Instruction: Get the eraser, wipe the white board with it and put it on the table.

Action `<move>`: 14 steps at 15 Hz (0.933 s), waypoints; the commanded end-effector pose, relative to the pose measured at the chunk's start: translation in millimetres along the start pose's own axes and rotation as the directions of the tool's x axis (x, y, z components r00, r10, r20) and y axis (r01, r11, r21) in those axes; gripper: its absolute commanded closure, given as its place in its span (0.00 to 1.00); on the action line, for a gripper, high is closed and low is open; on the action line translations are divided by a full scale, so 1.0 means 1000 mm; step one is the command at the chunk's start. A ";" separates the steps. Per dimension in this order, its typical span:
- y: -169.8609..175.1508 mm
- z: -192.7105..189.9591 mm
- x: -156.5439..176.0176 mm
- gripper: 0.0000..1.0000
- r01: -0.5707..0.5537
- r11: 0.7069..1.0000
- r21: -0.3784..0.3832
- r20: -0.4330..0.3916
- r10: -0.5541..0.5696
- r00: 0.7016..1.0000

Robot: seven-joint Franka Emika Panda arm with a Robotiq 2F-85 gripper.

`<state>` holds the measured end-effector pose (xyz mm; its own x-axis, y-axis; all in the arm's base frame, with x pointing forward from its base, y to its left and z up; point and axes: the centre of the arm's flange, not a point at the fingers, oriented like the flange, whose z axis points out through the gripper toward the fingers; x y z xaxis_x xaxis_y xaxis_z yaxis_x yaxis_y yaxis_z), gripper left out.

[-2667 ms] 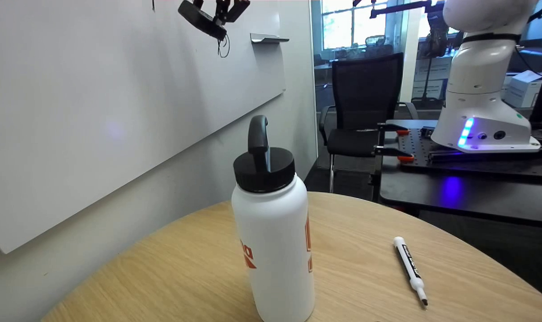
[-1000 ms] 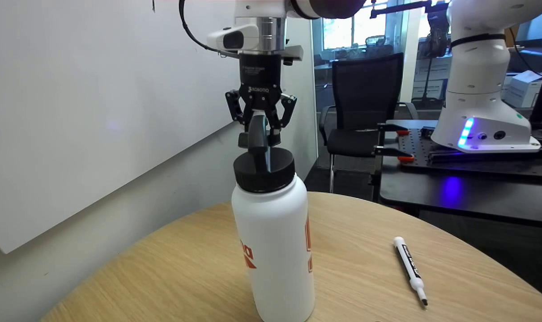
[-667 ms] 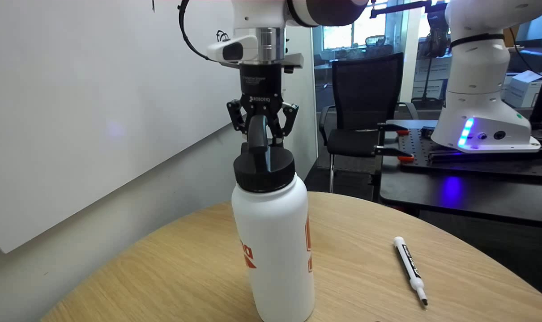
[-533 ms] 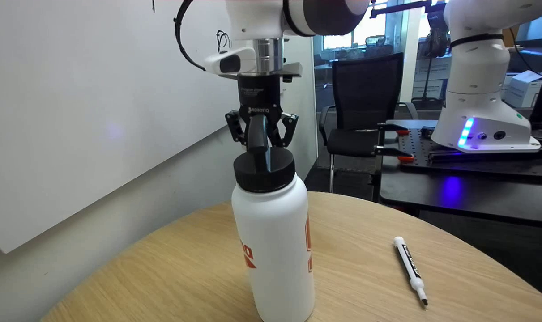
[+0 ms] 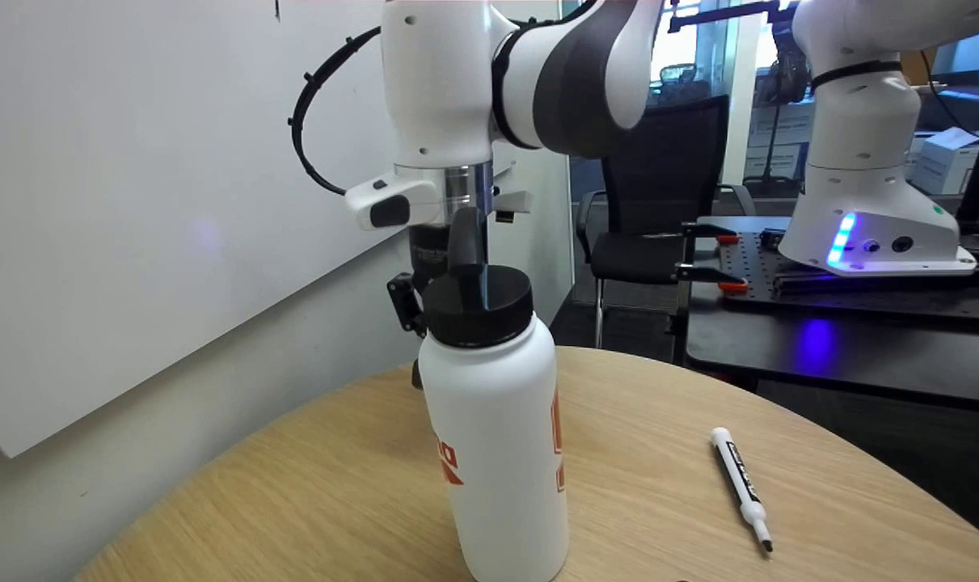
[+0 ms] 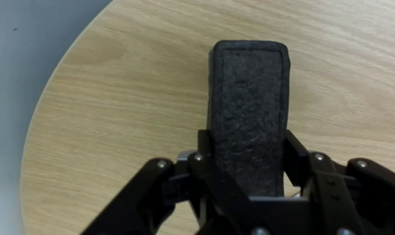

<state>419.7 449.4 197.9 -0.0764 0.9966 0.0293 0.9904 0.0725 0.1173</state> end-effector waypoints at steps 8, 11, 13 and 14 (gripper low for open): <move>-0.007 -0.016 0.007 0.00 -0.064 0.994 -0.091 0.039 0.068 0.997; -0.017 -0.054 -0.008 0.00 -0.032 0.994 -0.102 0.034 0.036 0.999; -0.031 -0.084 -0.024 0.00 -0.031 0.995 -0.097 0.069 0.038 0.997; -0.040 -0.097 -0.034 0.00 -0.031 0.996 -0.083 0.078 0.038 0.996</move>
<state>405.8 451.1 238.0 -0.0279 0.9996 0.0014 0.9778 0.0270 0.2080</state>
